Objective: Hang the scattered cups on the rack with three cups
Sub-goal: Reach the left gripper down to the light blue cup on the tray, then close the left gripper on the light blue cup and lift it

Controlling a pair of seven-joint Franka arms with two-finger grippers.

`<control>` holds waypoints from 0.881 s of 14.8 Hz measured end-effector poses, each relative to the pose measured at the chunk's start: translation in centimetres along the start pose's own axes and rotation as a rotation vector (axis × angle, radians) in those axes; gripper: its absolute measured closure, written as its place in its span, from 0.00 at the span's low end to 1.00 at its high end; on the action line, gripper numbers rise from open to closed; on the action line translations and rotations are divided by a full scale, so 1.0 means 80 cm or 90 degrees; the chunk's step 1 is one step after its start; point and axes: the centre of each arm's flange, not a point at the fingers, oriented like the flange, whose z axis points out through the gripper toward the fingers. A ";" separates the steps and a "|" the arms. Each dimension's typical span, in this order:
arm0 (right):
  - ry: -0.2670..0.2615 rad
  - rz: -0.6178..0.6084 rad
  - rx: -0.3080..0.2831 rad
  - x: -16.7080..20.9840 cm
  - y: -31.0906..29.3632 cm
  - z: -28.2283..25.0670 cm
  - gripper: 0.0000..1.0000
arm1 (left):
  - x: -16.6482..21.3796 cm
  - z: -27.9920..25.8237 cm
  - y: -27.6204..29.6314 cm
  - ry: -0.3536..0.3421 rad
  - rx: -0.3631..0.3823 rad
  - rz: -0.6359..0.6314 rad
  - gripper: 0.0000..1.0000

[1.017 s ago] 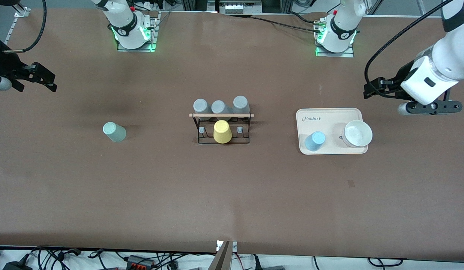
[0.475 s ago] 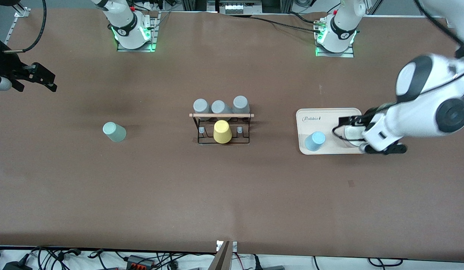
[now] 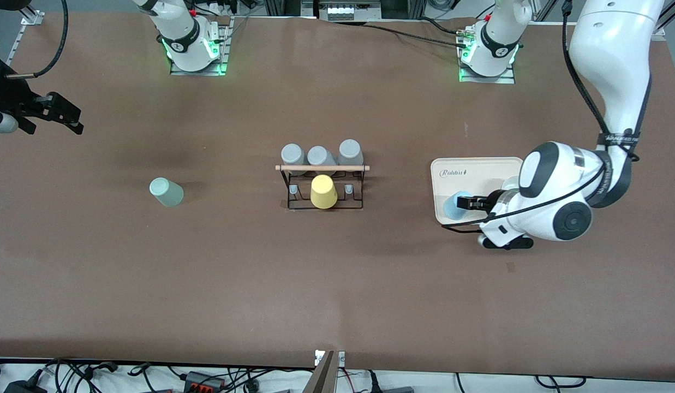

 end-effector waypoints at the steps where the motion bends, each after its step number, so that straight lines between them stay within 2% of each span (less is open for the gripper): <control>1: -0.001 0.000 0.000 0.000 0.000 0.001 0.00 | 0.000 0.010 0.005 -0.001 0.002 0.003 0.00; 6: 0.000 0.000 0.000 0.001 0.000 0.000 0.00 | 0.001 0.045 0.004 0.008 0.047 0.019 0.00; 13: -0.012 0.000 0.002 0.006 0.000 0.014 0.00 | 0.006 0.065 0.013 0.008 0.052 0.029 0.00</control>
